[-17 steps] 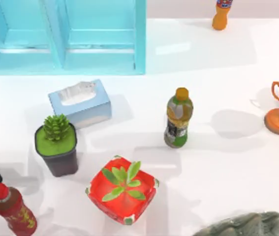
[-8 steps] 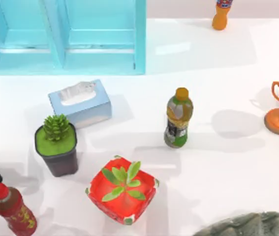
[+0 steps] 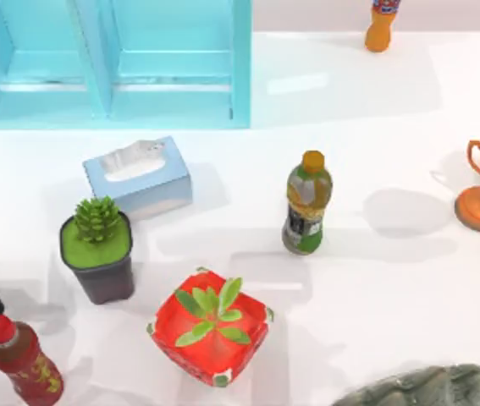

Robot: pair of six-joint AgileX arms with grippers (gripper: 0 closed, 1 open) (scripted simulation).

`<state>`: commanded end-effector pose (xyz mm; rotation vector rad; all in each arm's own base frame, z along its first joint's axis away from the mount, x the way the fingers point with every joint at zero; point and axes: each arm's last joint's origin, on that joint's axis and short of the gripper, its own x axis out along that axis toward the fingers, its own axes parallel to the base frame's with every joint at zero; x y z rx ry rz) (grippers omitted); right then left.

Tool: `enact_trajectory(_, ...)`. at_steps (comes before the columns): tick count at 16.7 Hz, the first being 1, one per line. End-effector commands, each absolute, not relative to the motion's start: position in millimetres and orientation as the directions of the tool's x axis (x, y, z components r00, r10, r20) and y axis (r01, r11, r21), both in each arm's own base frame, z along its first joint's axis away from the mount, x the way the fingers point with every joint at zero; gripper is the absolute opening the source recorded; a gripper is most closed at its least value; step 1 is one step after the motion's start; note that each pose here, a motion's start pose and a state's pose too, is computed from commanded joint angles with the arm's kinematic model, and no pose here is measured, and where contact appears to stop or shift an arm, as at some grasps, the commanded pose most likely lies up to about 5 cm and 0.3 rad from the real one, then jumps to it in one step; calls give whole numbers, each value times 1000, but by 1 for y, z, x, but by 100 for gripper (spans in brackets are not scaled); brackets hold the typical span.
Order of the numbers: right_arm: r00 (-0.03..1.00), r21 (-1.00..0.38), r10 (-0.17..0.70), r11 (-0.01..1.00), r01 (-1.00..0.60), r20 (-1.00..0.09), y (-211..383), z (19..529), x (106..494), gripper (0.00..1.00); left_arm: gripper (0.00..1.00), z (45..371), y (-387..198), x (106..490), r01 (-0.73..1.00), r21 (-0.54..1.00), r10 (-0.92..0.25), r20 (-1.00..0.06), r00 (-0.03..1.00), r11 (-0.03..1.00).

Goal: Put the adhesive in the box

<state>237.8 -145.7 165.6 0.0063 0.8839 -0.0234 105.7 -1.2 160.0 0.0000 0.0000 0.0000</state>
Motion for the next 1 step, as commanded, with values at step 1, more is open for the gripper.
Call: enact_trajectory(1,634,-4,-18,1000,23,-773,-146,166,238,100,100,160,-1,106,0,0,0,0,1000,1000)
